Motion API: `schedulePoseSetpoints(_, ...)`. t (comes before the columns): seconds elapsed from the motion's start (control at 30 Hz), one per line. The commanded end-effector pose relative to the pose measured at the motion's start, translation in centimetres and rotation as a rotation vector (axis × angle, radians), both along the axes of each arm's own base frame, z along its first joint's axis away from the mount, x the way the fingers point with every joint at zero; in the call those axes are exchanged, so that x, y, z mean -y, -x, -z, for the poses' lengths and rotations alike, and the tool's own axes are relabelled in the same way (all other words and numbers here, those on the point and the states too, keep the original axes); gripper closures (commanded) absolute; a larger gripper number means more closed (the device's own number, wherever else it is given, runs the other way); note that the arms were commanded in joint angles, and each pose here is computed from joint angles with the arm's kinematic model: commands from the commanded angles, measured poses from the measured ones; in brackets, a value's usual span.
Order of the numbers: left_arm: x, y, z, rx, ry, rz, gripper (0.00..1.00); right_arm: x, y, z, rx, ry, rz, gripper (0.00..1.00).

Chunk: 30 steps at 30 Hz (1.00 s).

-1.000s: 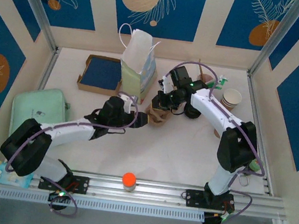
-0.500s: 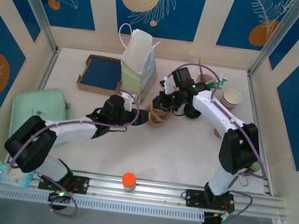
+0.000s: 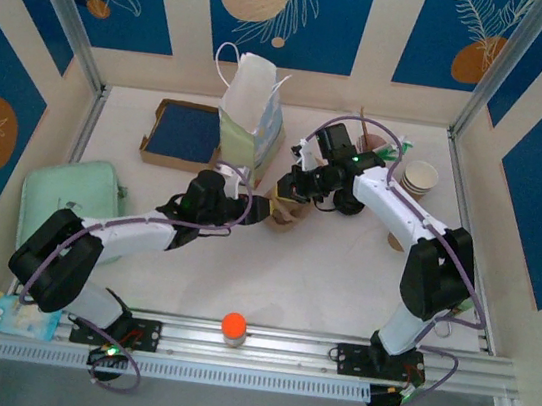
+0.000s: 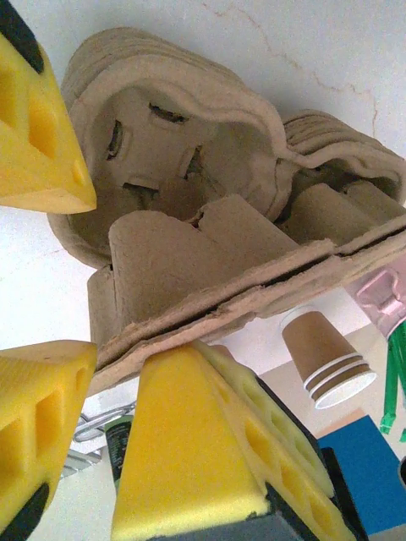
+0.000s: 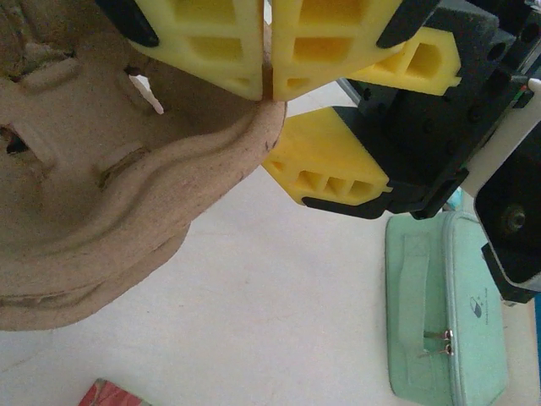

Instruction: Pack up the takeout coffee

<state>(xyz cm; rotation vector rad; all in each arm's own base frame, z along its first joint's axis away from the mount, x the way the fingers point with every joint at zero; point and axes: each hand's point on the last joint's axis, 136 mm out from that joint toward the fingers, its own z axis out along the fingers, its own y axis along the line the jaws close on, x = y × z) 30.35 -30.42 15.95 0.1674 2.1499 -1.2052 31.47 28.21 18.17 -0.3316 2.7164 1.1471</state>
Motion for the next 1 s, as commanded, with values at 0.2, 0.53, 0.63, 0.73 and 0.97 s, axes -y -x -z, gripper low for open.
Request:
schedulePoseSetpoints(0.2, 0.3, -1.3, -2.8, 0.058, 0.062, -0.011, 0.56, -0.2, 0.9, -1.2, -0.012, -0.05, -0.017, 0.92)
schedulePoseSetpoints(0.53, 0.3, -1.2, -3.2, 0.057, 0.08, -0.009, 0.56, 0.0, 0.8, -1.2, -0.012, -0.053, -0.008, 0.92)
schedulePoseSetpoints(0.63, 0.2, -1.1, -3.3, 0.058, 0.084, -0.016, 0.56, 0.0, 0.7, -1.2, -0.012, -0.059, -0.005, 0.92)
schedulePoseSetpoints(0.73, 0.2, -1.2, -3.2, 0.057, 0.084, -0.014, 0.56, -0.1, 0.7, -1.4, -0.01, -0.061, -0.007, 0.92)
schedulePoseSetpoints(0.97, 0.4, -1.4, -3.3, 0.056, 0.092, -0.013, 0.56, -0.3, 0.9, -1.5, -0.016, -0.073, -0.013, 0.92)
